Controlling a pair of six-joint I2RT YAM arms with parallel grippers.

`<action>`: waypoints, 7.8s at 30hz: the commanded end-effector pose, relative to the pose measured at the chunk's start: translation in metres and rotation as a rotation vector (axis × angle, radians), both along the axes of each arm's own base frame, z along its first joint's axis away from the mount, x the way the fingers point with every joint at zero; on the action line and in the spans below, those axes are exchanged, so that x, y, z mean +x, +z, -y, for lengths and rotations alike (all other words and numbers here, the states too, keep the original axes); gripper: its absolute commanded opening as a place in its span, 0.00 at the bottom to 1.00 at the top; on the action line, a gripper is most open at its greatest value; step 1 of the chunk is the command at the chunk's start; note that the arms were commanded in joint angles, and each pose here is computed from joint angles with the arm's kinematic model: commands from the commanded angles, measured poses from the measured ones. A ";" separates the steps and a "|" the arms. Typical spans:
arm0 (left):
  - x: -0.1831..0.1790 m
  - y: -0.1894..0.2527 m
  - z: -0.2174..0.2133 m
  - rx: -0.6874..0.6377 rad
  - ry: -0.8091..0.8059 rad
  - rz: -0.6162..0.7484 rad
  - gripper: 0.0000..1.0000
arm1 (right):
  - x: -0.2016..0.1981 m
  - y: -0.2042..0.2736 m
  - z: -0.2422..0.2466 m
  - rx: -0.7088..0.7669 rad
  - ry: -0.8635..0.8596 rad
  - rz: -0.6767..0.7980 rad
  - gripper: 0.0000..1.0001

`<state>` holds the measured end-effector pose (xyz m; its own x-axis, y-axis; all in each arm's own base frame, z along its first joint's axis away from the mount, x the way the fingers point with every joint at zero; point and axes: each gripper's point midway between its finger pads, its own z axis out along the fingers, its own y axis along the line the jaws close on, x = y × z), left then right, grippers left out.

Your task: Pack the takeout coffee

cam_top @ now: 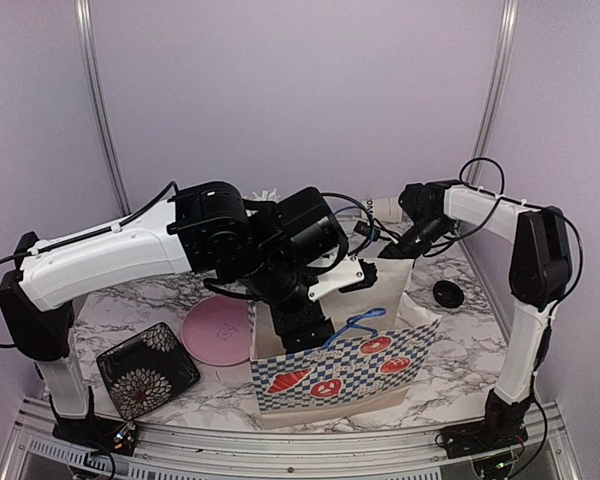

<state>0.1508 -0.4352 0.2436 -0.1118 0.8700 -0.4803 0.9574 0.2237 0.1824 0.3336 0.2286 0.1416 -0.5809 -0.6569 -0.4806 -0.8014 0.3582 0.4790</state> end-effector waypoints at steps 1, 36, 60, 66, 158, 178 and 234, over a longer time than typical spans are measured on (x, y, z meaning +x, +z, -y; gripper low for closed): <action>0.007 0.049 -0.011 -0.101 0.025 0.074 0.84 | 0.008 0.029 0.006 -0.016 -0.032 0.071 0.62; 0.225 0.093 -0.133 -0.723 0.794 0.122 0.50 | 0.054 0.112 0.092 0.200 -0.376 0.528 0.79; 0.267 0.037 -0.113 -0.640 0.832 0.044 0.27 | 0.037 0.096 0.086 0.242 -0.320 0.526 0.74; 0.267 0.032 -0.115 -0.628 0.839 0.044 0.20 | 0.037 0.092 0.085 0.240 -0.317 0.518 0.73; -0.028 0.267 -0.095 -0.859 0.157 -0.282 0.00 | 0.039 0.073 0.089 0.189 -0.297 0.495 0.69; -0.010 0.196 0.032 -0.820 -0.015 -0.431 0.00 | 0.036 0.071 0.089 0.185 -0.289 0.492 0.69; 0.270 0.008 -0.127 -0.441 0.845 0.026 0.50 | 0.030 0.046 0.082 0.157 -0.228 0.433 0.69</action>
<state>0.4161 -0.2967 0.2398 -0.6363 0.2408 -0.7329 0.4043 0.9132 -0.0510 0.3645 0.1444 0.1932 -0.4197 -0.4232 -0.8030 -0.8435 0.5086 0.1728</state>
